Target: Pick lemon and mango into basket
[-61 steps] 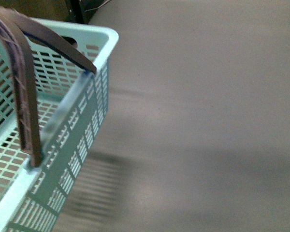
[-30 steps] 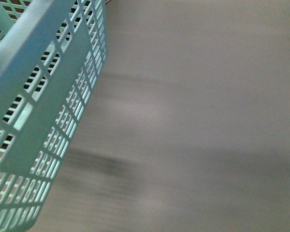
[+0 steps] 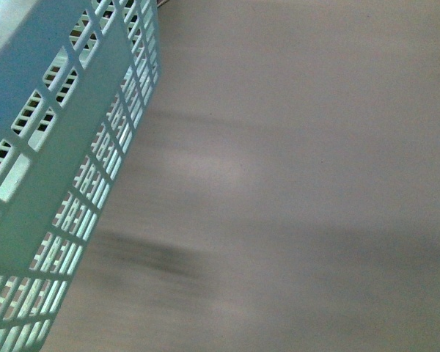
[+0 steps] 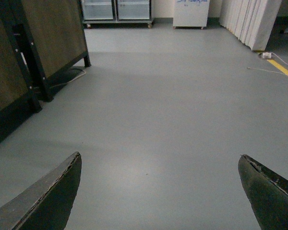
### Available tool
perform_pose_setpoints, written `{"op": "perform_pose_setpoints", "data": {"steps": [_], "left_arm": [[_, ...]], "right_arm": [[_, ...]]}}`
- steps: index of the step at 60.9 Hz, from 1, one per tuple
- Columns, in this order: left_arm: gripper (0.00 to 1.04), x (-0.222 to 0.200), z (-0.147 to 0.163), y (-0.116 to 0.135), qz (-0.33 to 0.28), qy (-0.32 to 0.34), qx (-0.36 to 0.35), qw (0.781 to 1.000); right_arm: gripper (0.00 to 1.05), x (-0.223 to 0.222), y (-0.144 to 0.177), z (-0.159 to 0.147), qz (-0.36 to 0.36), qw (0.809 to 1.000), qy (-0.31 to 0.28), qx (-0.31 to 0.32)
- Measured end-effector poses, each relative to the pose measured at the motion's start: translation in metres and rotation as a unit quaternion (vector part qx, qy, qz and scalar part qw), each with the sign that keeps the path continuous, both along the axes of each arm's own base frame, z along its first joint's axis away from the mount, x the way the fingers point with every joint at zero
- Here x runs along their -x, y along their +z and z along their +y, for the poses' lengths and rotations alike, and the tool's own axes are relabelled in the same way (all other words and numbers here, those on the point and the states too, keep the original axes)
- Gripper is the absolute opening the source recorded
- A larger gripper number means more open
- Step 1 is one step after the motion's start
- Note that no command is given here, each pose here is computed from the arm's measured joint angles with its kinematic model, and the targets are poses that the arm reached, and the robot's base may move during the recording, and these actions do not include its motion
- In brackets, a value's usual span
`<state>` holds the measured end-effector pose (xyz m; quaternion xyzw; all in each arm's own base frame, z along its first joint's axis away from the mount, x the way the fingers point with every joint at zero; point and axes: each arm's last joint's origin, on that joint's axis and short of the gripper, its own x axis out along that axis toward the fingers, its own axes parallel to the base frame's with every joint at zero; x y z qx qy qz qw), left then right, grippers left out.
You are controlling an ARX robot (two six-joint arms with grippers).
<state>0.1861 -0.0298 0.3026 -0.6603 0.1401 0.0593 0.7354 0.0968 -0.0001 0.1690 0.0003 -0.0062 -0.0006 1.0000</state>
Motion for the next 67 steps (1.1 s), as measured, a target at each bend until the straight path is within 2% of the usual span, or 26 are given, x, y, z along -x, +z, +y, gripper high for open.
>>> {"op": "perform_pose_setpoints", "data": {"steps": [67], "left_arm": [[0.05,0.0001,-0.0001,0.0008,-0.001,0.0,0.0,1.0]], "right_arm": [[0.96,0.0,0.0,0.0,0.0,1.0,0.0,0.0]]}}
